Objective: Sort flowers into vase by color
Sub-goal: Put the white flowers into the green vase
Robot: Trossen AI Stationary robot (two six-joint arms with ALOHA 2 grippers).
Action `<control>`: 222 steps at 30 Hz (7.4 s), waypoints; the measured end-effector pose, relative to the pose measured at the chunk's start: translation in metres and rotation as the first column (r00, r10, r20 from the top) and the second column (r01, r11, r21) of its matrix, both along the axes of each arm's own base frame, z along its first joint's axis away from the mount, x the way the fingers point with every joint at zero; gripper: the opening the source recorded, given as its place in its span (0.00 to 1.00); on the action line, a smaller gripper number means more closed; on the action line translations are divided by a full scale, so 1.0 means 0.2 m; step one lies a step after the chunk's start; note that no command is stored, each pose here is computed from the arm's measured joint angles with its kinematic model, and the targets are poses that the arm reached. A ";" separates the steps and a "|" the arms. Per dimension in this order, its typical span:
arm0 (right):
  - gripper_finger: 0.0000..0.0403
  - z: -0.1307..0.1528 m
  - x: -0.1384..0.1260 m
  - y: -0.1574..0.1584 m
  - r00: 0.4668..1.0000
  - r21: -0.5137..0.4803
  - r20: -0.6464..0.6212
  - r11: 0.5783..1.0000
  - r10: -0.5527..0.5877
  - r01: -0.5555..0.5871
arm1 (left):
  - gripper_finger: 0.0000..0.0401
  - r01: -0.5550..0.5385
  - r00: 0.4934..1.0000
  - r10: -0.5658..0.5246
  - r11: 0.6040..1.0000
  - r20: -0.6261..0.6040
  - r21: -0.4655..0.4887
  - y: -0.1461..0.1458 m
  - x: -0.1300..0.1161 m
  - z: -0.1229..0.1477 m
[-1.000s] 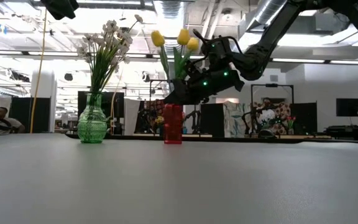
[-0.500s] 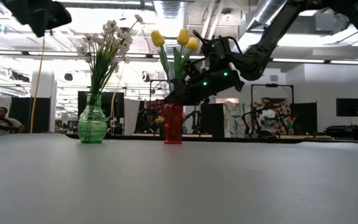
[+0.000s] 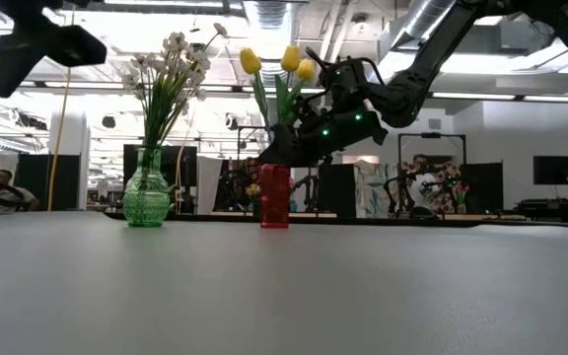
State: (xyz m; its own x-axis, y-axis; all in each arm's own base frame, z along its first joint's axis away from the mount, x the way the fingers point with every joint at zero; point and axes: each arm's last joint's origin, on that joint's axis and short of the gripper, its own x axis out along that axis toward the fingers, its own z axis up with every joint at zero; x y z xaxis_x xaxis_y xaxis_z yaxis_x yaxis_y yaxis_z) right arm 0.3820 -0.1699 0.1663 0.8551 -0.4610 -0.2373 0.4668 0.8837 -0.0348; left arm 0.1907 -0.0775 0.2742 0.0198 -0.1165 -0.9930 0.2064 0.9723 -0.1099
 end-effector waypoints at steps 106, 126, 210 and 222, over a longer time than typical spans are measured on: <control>0.95 0.41 -0.28 0.47 0.881 0.130 -0.416 0.974 0.226 -0.188 | 0.48 0.558 0.747 -0.431 0.821 -0.507 0.124 -0.23 -0.07 -0.78; 0.95 0.58 -0.43 0.50 0.888 0.123 -0.401 0.974 0.225 -0.191 | 0.02 0.495 0.797 -0.370 0.853 -0.478 0.166 -0.22 -0.05 -0.77; 0.95 0.47 -0.74 0.58 0.899 0.206 -0.388 0.970 0.204 -0.132 | 0.00 -0.918 -0.322 0.147 0.193 0.935 -0.346 0.33 -0.34 -0.15; 0.95 0.47 -0.73 0.58 0.901 0.204 -0.383 0.970 0.204 -0.133 | 0.00 -0.906 -0.370 0.164 0.154 0.914 -0.395 0.34 -0.33 -0.24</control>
